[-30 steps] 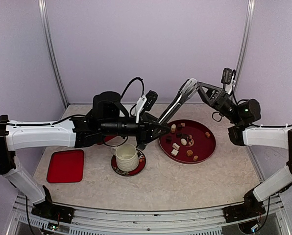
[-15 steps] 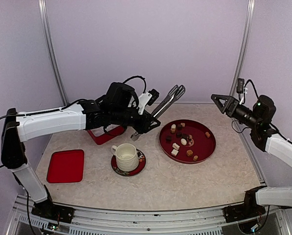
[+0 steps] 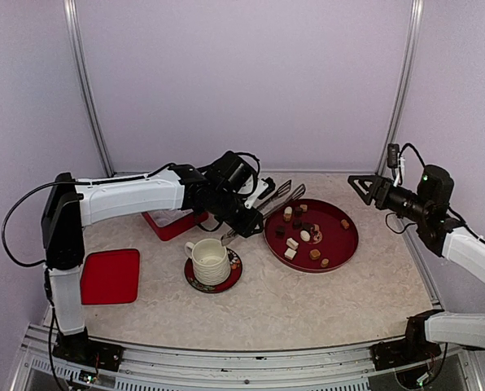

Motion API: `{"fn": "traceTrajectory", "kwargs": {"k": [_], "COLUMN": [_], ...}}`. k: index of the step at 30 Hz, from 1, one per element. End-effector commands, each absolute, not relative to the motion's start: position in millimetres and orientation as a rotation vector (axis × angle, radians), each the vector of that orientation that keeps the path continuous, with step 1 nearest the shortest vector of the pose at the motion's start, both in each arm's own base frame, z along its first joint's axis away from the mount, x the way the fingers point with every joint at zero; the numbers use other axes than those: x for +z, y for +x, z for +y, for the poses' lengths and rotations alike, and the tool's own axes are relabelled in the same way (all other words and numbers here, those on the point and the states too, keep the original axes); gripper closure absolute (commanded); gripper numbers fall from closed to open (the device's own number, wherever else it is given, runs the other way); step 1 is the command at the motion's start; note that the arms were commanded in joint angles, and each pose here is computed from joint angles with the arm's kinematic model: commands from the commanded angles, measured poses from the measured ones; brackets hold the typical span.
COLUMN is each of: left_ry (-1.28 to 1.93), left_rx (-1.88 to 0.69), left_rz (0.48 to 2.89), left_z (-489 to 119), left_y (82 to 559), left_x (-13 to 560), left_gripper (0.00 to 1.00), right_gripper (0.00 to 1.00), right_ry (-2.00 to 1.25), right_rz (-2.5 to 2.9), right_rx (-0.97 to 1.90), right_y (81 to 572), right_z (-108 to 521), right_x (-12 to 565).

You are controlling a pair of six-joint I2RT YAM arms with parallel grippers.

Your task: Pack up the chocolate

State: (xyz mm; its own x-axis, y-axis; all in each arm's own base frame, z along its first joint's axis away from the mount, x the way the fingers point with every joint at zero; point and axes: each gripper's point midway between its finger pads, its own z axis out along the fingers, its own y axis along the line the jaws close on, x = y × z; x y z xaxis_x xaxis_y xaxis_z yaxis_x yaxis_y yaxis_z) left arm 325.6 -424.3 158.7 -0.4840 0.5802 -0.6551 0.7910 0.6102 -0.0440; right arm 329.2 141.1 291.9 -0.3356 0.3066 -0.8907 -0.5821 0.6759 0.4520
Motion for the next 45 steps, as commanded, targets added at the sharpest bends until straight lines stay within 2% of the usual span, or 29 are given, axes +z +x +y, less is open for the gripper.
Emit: {"fn": "traceTrajectory", "kwargs": {"k": [1,13,29,45], "left_ry": [1.121,1.27,1.284,1.317], "left_rx": [-0.413,-0.34,-0.245,-0.227], "left_rz": [2.291,2.434,2.569,2.597], "left_z": [-424,-428,-424,-434], "left_y": [326,298,290,279], "left_x": [145,111,90,71], "left_gripper": [0.62,0.55,0.55,0.56], "right_gripper": [0.27,0.27,0.28,0.27], "right_ry": [-0.232,-0.264,-0.272,-0.279], "right_rz": [1.702,1.741,1.748,1.742], "right_rx": [0.872,0.842,0.829,0.827], "right_y": [325,318,313,311], "right_z": [134,134,133,133], "right_x": [284,262,254,253]}}
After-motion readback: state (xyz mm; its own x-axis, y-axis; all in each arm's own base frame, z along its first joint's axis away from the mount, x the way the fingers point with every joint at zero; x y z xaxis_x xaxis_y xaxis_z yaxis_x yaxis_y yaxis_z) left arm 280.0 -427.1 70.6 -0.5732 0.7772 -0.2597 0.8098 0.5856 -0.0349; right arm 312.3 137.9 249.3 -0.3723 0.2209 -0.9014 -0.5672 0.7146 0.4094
